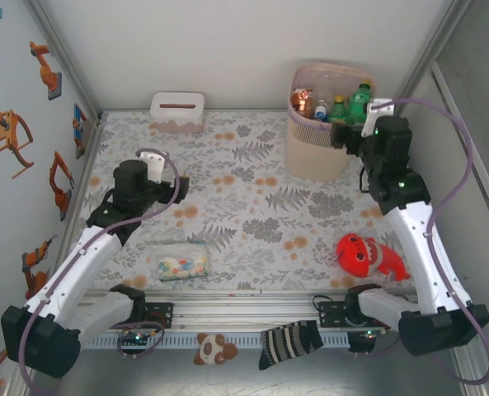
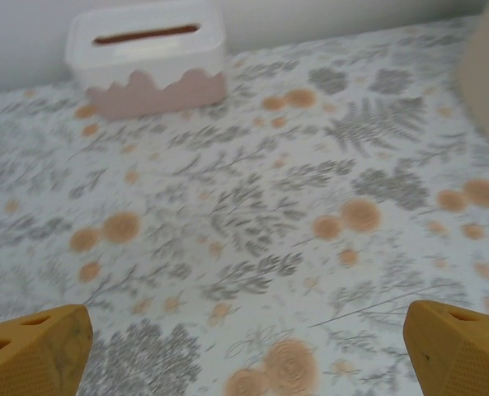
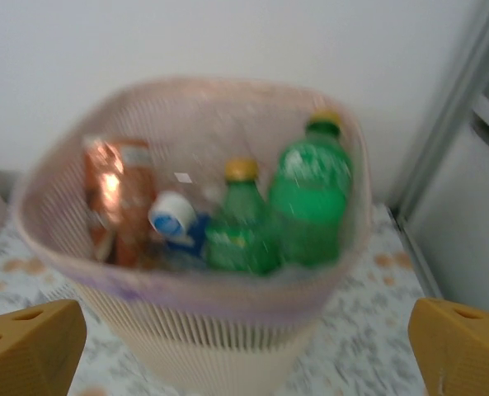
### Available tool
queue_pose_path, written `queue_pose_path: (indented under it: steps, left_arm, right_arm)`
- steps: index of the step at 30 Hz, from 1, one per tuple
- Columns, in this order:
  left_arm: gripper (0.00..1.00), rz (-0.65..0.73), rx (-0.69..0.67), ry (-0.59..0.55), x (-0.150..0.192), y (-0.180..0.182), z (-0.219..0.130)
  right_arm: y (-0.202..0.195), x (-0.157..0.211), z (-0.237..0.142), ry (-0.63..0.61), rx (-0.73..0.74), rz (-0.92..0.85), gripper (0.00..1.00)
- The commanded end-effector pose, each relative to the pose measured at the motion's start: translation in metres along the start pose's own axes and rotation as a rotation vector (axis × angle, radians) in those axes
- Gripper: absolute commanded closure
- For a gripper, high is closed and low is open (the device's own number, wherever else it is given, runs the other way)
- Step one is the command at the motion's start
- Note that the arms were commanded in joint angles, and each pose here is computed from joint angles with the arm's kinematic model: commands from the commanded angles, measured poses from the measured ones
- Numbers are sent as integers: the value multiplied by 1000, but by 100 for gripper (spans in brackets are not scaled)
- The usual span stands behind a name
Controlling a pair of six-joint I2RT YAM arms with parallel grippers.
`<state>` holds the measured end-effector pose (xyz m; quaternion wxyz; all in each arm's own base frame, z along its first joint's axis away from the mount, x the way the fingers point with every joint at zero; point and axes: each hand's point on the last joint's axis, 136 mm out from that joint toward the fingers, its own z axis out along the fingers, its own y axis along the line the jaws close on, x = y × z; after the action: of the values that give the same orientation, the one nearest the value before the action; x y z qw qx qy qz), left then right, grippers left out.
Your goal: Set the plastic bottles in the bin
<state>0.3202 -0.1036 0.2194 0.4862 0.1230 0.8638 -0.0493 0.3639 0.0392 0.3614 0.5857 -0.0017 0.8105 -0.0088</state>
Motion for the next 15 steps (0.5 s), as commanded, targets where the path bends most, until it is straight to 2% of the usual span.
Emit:
queue_pose_path:
  steps: [1, 5, 10, 13, 15]
  left_arm:
    - [4, -93, -161, 24, 21, 37, 9]
    - [4, -156, -312, 24, 44, 73, 19]
    - [4, -107, -362, 10, 73, 87, 45]
    - [4, -77, -365, -11, 84, 92, 59]
    - [4, -56, -347, -73, 90, 91, 68]
  right_arm:
    - [-25, 45, 0, 73, 135, -11, 1]
    - [-30, 93, 9, 104, 164, -38, 1]
    - [-37, 172, 45, 140, 170, -42, 1]
    - [-43, 199, 64, 97, 163, -45, 1]
    - [-56, 219, 75, 101, 197, -2, 1]
